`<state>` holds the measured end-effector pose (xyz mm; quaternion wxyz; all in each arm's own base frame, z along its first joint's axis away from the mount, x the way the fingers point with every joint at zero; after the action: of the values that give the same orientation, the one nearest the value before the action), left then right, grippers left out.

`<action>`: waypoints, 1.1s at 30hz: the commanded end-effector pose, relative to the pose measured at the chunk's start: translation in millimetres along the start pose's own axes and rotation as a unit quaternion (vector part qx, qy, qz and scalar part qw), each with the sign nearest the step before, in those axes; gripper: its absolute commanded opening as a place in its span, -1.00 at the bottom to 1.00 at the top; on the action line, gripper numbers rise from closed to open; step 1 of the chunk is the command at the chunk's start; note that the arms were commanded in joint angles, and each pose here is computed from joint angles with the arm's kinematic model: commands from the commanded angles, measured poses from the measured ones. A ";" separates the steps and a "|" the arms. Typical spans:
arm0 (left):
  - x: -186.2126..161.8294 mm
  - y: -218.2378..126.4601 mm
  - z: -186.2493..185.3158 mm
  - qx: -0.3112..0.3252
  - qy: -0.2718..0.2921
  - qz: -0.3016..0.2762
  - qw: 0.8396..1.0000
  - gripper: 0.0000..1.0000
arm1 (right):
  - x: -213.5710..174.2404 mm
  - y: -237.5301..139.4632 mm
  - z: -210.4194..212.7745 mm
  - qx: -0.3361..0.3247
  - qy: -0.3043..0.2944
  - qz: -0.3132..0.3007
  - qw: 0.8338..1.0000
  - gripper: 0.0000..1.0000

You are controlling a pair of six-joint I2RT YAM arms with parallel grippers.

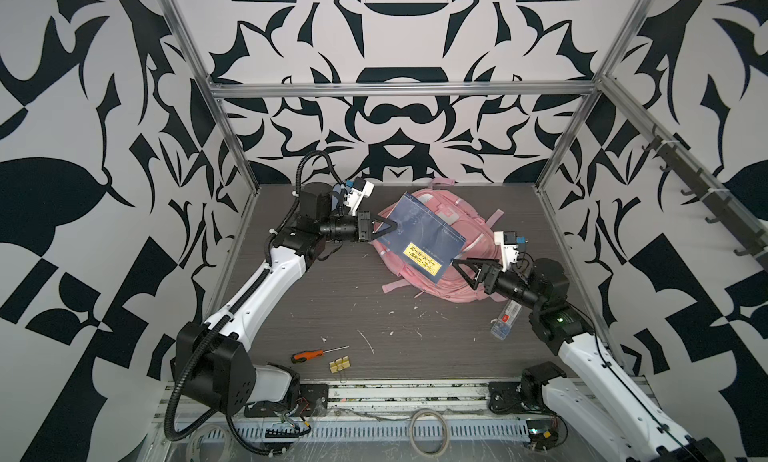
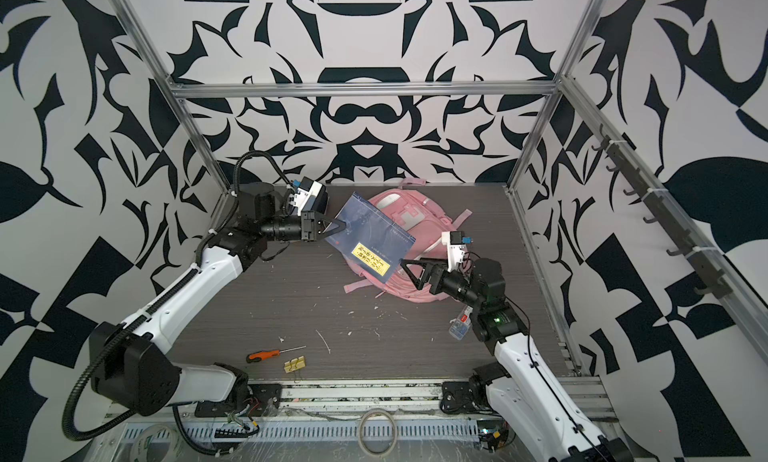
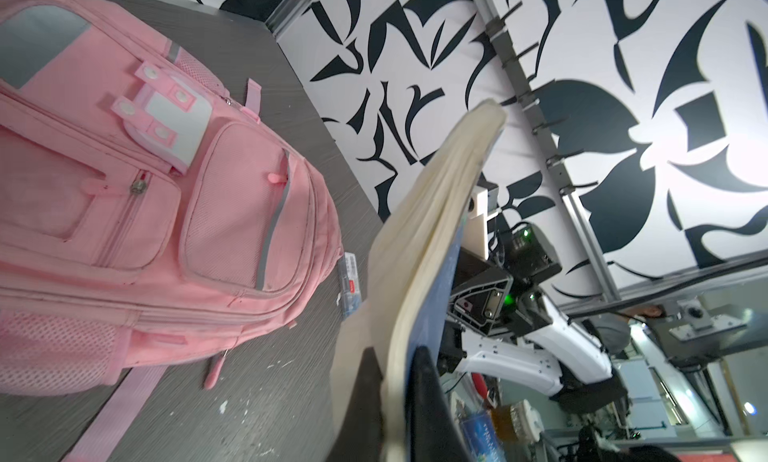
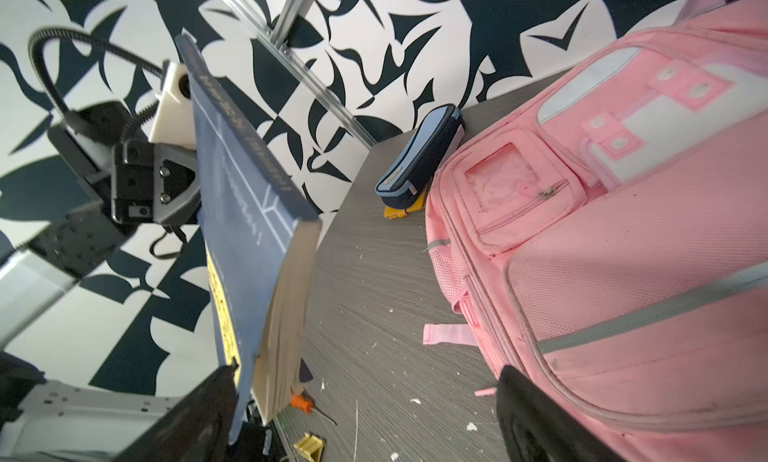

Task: Pack the student bag
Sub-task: 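Raise the dark blue book upright above the backpack with both grippers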

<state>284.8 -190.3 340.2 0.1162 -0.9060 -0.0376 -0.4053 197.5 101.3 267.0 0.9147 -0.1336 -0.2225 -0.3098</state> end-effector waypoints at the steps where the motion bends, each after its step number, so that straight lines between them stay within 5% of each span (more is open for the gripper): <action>1: 10.1 11.4 3.9 -0.019 -0.012 -0.035 0.999 -1.00 | 24.1 -3.6 31.0 0.083 -0.007 -0.085 0.993 0.99; 14: 8.1 44.3 13.6 -0.029 -0.031 -0.040 0.998 -1.00 | 25.8 27.2 28.5 0.119 0.010 -0.045 0.992 0.95; 19: 4.9 49.7 14.7 -0.034 -0.038 -0.034 0.998 -1.00 | 27.9 25.6 27.3 0.140 0.012 -0.075 0.987 0.68; 31: -5.0 56.5 14.3 -0.022 -0.041 -0.004 0.999 -1.00 | 30.5 27.9 30.4 0.153 0.008 -0.075 0.985 -0.86; 33: -6.0 55.5 17.2 0.001 -0.044 0.003 0.999 -0.68 | 30.3 22.9 34.5 0.142 -0.011 -0.077 0.987 -1.00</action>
<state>305.7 -236.1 313.6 0.1000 -0.9259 -0.0502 -0.3609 231.3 118.7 281.4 0.9131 -0.0074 -0.2195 -0.3436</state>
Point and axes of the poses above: each gripper's point midway between its finger pads, its own y axis out along the fingers, its own z axis along the line the jaws close on, x = y × z, the point moved 9 cm from there along -y, back along the fingers, and after that the axes turned 14 degrees about y, right-handed, at the moved point
